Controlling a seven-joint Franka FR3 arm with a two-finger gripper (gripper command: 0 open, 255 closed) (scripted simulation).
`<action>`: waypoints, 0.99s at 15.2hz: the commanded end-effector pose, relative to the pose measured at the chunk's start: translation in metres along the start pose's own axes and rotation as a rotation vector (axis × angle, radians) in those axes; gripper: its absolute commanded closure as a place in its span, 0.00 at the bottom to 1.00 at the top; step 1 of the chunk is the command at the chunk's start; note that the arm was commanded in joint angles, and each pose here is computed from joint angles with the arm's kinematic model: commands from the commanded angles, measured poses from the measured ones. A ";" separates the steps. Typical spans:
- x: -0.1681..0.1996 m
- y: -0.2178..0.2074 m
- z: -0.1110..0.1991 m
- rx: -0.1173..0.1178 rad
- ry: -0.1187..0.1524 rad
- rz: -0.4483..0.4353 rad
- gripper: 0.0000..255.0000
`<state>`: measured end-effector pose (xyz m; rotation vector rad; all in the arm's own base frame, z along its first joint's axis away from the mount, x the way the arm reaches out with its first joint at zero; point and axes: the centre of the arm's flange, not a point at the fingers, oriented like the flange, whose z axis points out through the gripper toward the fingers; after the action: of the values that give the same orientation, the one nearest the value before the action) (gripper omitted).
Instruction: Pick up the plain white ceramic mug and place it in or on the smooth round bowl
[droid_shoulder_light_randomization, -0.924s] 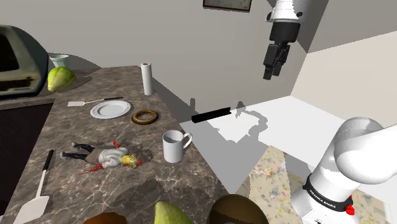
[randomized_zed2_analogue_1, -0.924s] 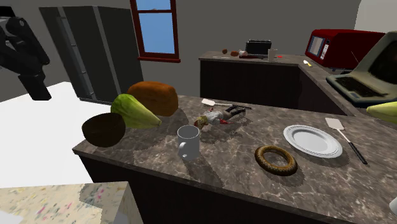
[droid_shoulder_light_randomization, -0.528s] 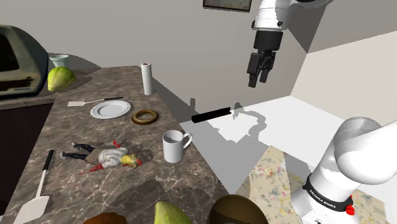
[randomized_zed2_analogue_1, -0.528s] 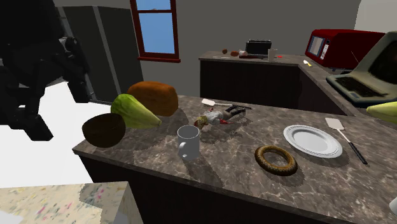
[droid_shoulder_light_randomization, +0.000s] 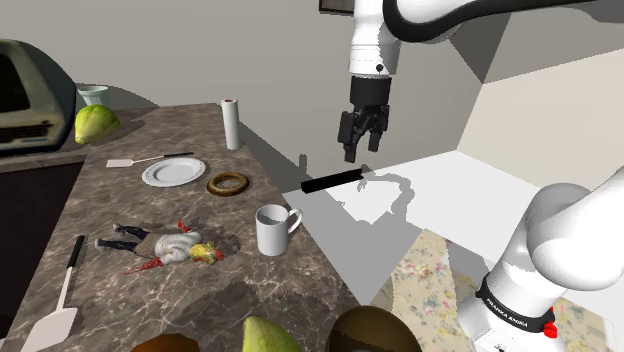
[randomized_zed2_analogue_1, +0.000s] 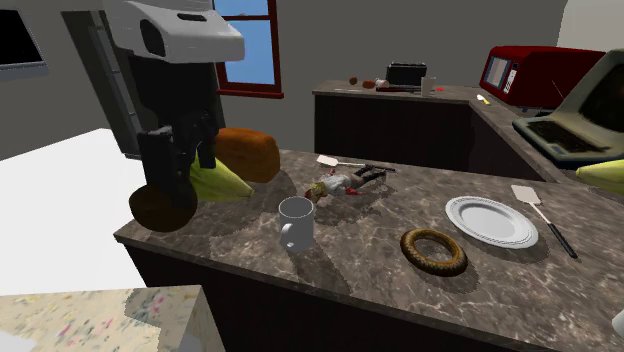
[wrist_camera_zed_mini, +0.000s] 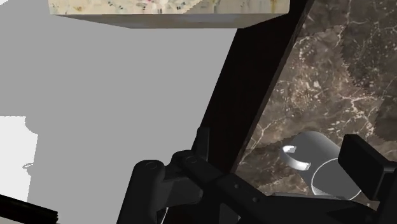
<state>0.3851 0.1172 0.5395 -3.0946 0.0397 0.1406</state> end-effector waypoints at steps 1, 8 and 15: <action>0.015 -0.019 0.014 -0.005 -0.007 0.007 0.00; 0.067 -0.085 0.061 -0.025 -0.033 0.031 0.00; 0.120 -0.148 0.111 -0.045 -0.059 0.054 0.00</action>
<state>0.4920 0.2568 0.4341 -3.1313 0.1138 0.2320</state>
